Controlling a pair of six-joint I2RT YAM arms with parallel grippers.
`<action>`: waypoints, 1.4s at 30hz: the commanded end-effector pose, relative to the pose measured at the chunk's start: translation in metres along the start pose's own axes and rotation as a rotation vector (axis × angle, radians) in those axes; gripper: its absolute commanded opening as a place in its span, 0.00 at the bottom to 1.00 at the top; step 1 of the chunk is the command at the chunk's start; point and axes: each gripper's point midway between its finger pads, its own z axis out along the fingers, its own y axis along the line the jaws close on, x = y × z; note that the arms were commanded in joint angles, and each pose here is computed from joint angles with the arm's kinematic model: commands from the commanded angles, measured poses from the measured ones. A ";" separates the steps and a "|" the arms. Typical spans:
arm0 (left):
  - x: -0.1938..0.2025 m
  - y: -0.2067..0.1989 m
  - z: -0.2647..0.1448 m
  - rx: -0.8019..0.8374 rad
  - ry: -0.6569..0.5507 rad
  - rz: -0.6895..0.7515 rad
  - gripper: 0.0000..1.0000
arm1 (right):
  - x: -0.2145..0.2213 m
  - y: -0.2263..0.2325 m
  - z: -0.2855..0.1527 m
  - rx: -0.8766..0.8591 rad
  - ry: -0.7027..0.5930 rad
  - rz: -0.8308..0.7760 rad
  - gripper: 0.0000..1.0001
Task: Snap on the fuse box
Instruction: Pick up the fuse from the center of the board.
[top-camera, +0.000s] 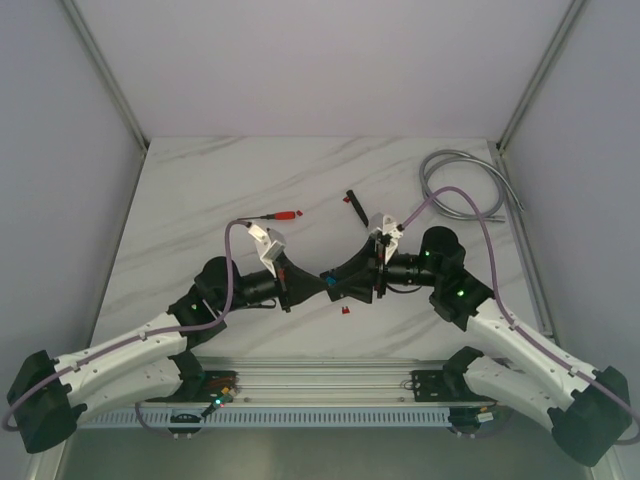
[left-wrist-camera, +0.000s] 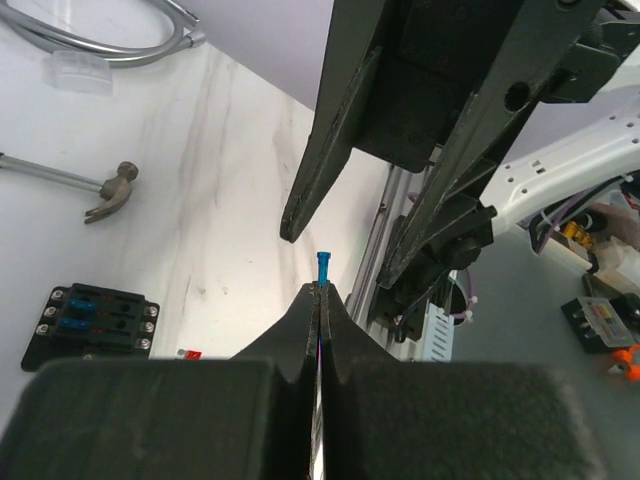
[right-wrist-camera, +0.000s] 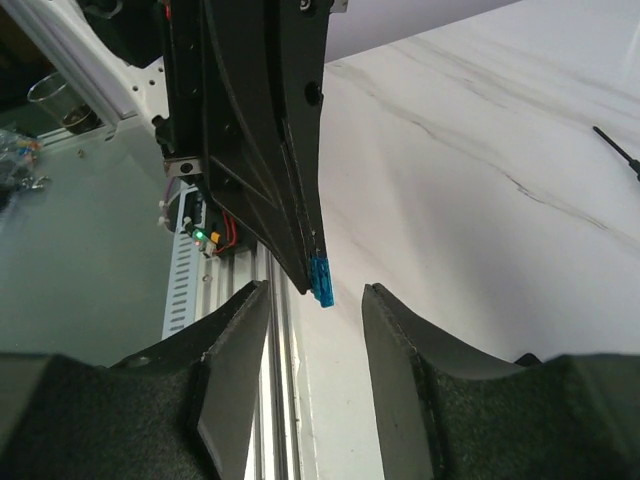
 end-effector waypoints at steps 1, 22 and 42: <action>-0.021 -0.026 0.001 0.109 -0.039 0.026 0.00 | -0.005 0.009 0.001 -0.071 -0.016 -0.048 0.46; -0.017 -0.026 0.002 0.119 -0.020 0.035 0.08 | 0.000 0.016 0.003 -0.131 -0.001 -0.023 0.00; 0.006 0.188 -0.088 -1.083 -0.018 0.032 0.87 | 0.089 -0.128 -0.021 0.713 0.308 0.271 0.00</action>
